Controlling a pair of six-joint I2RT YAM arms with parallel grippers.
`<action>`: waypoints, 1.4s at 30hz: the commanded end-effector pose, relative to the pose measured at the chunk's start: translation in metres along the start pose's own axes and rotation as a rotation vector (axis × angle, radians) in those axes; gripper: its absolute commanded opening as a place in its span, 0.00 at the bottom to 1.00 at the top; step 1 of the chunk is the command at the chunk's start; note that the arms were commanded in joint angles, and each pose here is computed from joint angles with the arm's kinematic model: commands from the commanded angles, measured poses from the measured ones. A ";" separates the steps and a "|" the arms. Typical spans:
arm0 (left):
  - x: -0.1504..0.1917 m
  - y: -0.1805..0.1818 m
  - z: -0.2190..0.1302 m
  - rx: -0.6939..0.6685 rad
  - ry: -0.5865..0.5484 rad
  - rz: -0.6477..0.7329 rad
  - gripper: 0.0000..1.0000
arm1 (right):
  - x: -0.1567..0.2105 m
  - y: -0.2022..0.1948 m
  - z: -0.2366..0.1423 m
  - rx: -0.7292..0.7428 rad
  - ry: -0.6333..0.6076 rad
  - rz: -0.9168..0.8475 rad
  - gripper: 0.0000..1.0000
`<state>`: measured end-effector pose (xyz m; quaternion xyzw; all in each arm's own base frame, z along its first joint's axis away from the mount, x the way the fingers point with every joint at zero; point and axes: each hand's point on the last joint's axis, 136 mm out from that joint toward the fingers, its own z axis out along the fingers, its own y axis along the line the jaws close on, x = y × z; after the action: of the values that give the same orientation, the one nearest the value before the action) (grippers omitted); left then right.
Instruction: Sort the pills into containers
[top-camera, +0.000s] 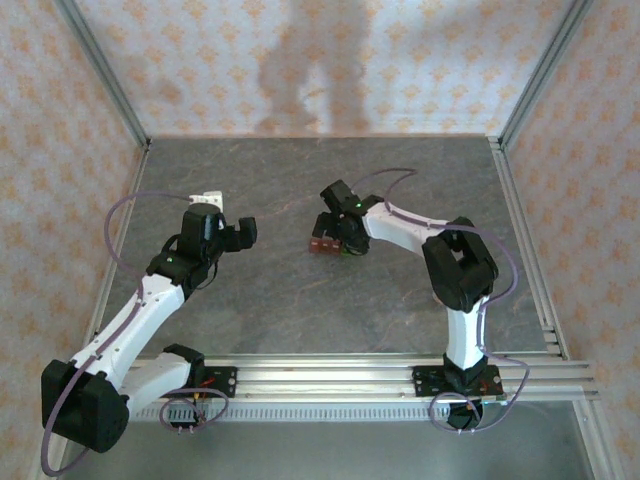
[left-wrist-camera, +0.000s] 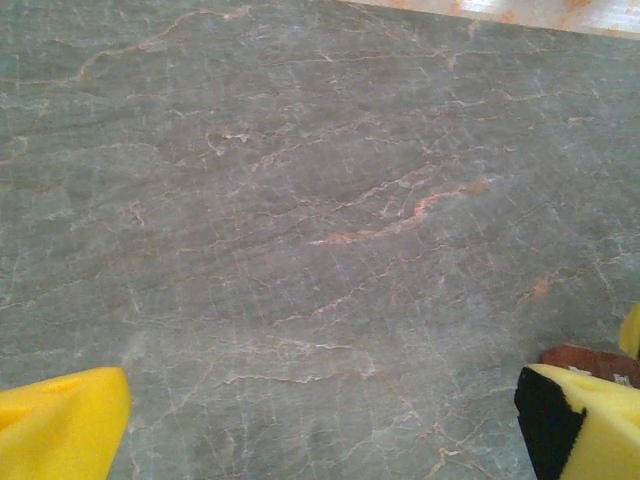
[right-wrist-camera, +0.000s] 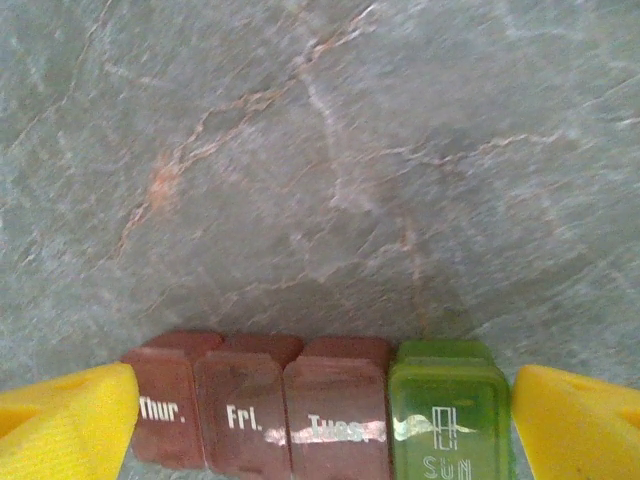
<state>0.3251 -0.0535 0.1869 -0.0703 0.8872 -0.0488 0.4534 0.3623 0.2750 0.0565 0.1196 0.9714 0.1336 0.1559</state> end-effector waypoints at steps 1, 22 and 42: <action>0.004 0.003 -0.004 0.003 0.008 -0.022 1.00 | 0.013 0.010 0.004 -0.019 0.020 -0.001 0.95; -0.014 -0.027 0.004 0.204 0.062 -0.212 1.00 | 0.032 0.021 -0.032 -0.066 -0.015 -0.660 0.90; -0.008 -0.026 0.010 0.194 0.099 -0.218 1.00 | 0.032 0.030 0.008 0.004 0.010 -0.747 0.76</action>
<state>0.3341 -0.0777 0.1845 -0.1149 0.8915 -0.1791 0.4000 0.3289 0.3138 0.0416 -0.2413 0.9516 0.0857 0.1701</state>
